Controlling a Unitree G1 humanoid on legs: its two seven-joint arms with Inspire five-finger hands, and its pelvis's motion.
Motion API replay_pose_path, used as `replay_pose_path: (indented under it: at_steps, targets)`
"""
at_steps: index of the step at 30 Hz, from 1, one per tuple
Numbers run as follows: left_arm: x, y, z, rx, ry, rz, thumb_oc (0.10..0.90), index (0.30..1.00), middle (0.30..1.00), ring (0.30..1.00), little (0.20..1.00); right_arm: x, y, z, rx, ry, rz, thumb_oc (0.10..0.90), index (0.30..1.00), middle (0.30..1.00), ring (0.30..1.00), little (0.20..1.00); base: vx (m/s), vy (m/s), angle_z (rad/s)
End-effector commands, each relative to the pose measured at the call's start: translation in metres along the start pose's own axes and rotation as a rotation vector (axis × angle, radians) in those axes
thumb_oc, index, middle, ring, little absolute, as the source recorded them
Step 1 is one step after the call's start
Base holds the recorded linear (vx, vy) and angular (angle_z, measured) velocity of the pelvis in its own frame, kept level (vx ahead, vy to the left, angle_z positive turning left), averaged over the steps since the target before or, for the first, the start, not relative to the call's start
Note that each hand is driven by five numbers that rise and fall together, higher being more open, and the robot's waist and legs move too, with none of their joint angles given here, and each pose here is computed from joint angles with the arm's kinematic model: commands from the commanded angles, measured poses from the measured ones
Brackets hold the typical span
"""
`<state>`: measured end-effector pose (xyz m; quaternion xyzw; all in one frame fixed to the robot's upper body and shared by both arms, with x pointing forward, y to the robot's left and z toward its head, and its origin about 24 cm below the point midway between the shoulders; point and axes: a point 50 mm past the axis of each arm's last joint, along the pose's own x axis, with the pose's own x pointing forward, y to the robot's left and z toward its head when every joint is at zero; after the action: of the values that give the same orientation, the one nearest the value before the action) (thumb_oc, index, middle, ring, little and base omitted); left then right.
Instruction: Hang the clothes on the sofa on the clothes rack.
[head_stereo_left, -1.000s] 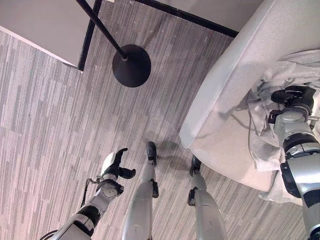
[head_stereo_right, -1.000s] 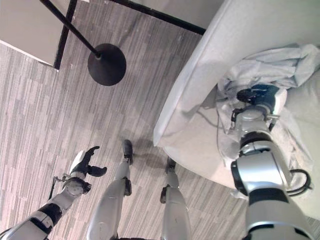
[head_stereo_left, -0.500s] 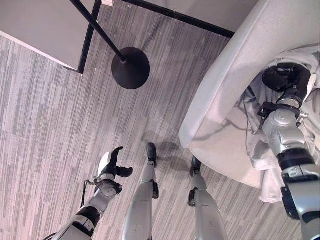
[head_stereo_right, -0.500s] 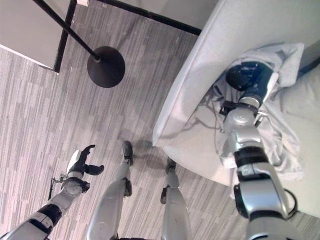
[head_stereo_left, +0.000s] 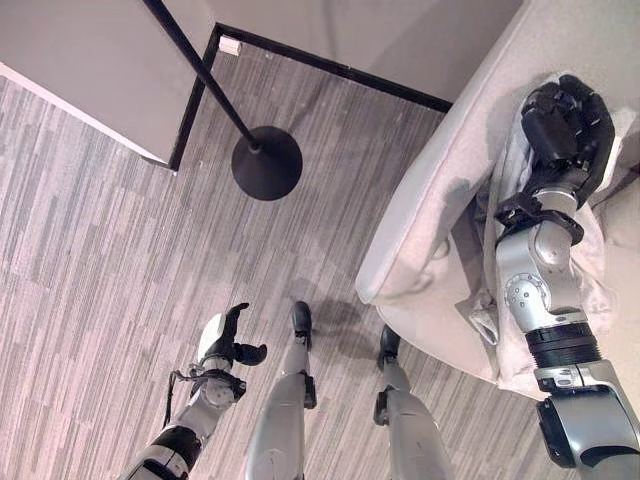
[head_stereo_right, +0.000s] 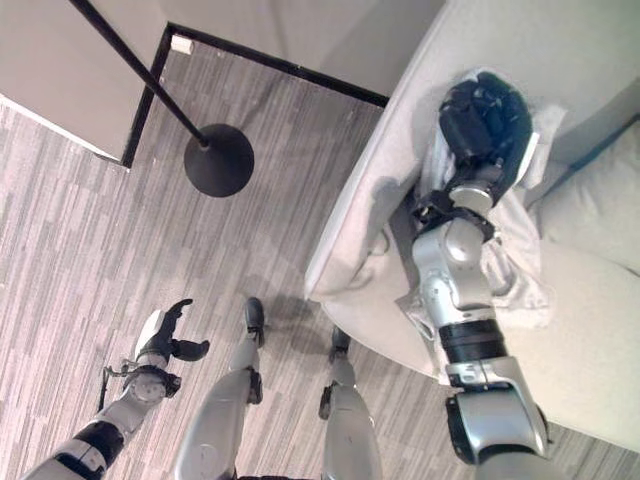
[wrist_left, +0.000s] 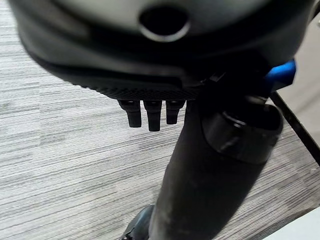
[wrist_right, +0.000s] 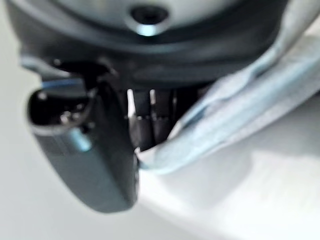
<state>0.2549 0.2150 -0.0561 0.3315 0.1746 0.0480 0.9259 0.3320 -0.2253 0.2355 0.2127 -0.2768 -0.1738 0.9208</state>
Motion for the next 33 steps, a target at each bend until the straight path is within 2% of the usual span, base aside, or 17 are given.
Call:
replay_pose_path:
  at_steps: [1, 3, 10, 17, 20, 22, 26, 33]
  targets:
    - [-0.015, 0.005, -0.027, 0.065, 0.034, -0.008, 0.8, 0.9, 0.9, 0.9, 0.9, -0.008, 0.051, 0.055, 0.177, -0.31, 0.325, 0.4, 0.3, 0.3, 0.3, 0.3, 0.08, -0.005, 0.2]
    - [-0.022, 0.003, -0.03, 0.023, 0.034, -0.045, 0.8, 0.9, 0.9, 0.9, 0.9, -0.015, 0.059, 0.058, 0.19, -0.308, 0.398, 0.4, 0.3, 0.3, 0.3, 0.3, 0.1, 0.005, 0.11]
    - [-0.026, 0.005, -0.02, -0.079, 0.004, -0.052, 0.8, 0.9, 0.9, 0.9, 0.9, -0.018, 0.071, 0.059, 0.168, -0.286, 0.479, 0.4, 0.3, 0.3, 0.3, 0.3, 0.06, 0.025, 0.15]
    - [-0.022, 0.025, 0.011, -0.135, -0.138, 0.062, 0.8, 0.9, 0.9, 0.9, 0.9, -0.022, 0.078, 0.063, 0.166, -0.291, 0.509, 0.4, 0.3, 0.3, 0.3, 0.3, 0.01, 0.014, 0.06]
    - [-0.019, 0.045, 0.031, -0.184, -0.219, 0.196, 0.8, 0.9, 0.9, 0.9, 0.9, -0.023, 0.092, 0.073, 0.184, -0.334, 0.529, 0.4, 0.3, 0.3, 0.3, 0.3, 0.0, 0.0, 0.0]
    - [-0.018, 0.05, 0.04, -0.202, -0.256, 0.228, 0.8, 0.9, 0.9, 0.9, 0.9, -0.022, 0.101, 0.081, 0.186, -0.364, 0.545, 0.4, 0.3, 0.3, 0.3, 0.3, -0.01, 0.006, -0.03]
    - [-0.017, 0.055, 0.068, -0.279, -0.376, 0.316, 0.8, 0.9, 0.9, 0.9, 0.9, -0.018, 0.126, 0.107, 0.213, -0.473, 0.551, 0.4, 0.3, 0.3, 0.3, 0.3, -0.02, 0.023, -0.06]
    - [-0.016, 0.058, 0.09, -0.357, -0.445, 0.355, 0.8, 0.9, 0.9, 0.9, 0.9, -0.017, 0.138, 0.117, 0.266, -0.501, 0.544, 0.4, 0.3, 0.3, 0.3, 0.3, 0.0, 0.005, -0.03]
